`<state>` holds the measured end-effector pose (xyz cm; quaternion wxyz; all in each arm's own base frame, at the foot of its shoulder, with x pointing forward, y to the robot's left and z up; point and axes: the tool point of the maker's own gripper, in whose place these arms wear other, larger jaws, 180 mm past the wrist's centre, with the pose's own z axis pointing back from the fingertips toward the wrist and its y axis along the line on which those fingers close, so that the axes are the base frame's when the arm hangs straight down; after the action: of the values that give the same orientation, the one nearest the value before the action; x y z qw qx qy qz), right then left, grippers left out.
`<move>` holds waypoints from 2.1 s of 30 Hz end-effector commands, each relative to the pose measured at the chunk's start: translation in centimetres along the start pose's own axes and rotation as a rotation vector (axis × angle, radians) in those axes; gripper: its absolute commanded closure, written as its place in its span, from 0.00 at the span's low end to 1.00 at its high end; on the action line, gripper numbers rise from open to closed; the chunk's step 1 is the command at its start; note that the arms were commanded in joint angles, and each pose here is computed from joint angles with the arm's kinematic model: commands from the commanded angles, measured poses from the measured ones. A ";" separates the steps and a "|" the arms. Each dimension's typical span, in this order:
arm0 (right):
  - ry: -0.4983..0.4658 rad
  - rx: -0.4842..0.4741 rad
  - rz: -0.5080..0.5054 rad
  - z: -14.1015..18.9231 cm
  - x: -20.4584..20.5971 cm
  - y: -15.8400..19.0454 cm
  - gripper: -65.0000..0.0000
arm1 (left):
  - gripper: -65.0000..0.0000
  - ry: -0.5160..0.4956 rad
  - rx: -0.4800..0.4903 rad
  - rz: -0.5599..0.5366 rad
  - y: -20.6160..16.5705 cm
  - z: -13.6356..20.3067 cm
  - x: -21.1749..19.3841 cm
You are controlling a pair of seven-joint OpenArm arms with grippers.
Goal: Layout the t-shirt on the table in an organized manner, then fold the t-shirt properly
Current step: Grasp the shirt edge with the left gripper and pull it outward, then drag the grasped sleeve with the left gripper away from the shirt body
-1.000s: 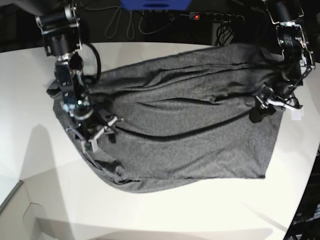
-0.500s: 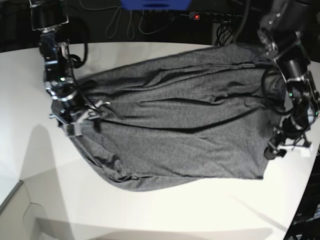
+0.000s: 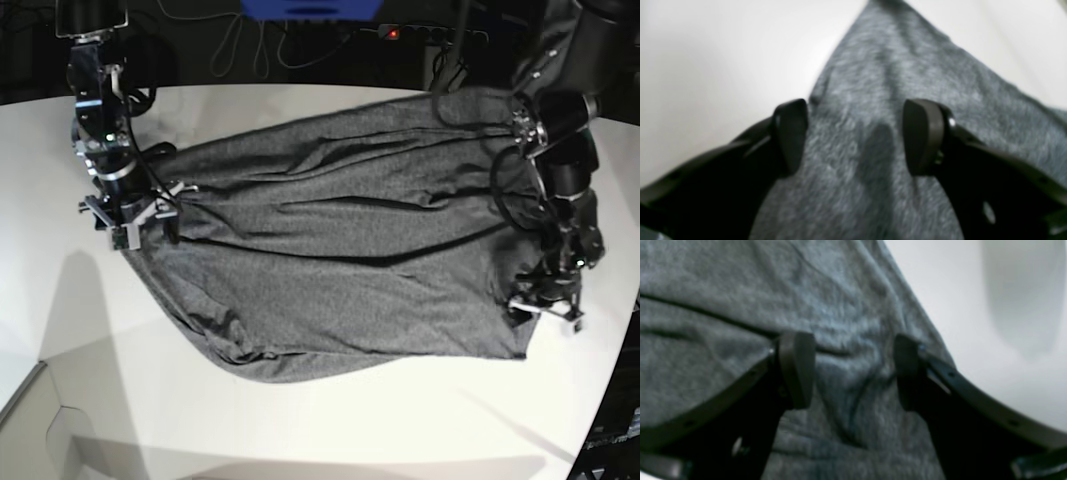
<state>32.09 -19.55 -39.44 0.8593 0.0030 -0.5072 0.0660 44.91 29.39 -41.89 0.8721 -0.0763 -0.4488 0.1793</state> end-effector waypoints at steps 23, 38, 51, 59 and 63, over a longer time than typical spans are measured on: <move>-0.055 -0.004 0.010 0.0 1.8 -0.4 0.42 | 1.00 -0.266 -0.205 0.003 -5.7 7.1 7.9; -0.056 0.001 0.008 -0.2 1.8 -0.2 0.42 | 1.00 -0.088 -0.267 -0.199 -9.7 12.3 -3.2; -0.055 -0.001 0.006 -0.1 1.7 -0.3 0.42 | 0.86 -0.012 -0.399 -0.454 -13.4 15.1 -6.0; -0.054 -0.002 0.006 0.0 1.7 -0.3 0.42 | 0.68 -0.091 -0.381 -0.498 -13.6 16.8 -2.6; -0.057 -0.002 0.006 -0.1 1.8 -0.3 0.42 | 0.67 -0.198 -0.258 -0.328 -10.3 15.0 2.3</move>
<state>32.10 -19.50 -39.49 0.8599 0.0037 -0.5063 0.0654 35.83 20.70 -29.92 0.8383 -0.0924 -0.5372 -0.0084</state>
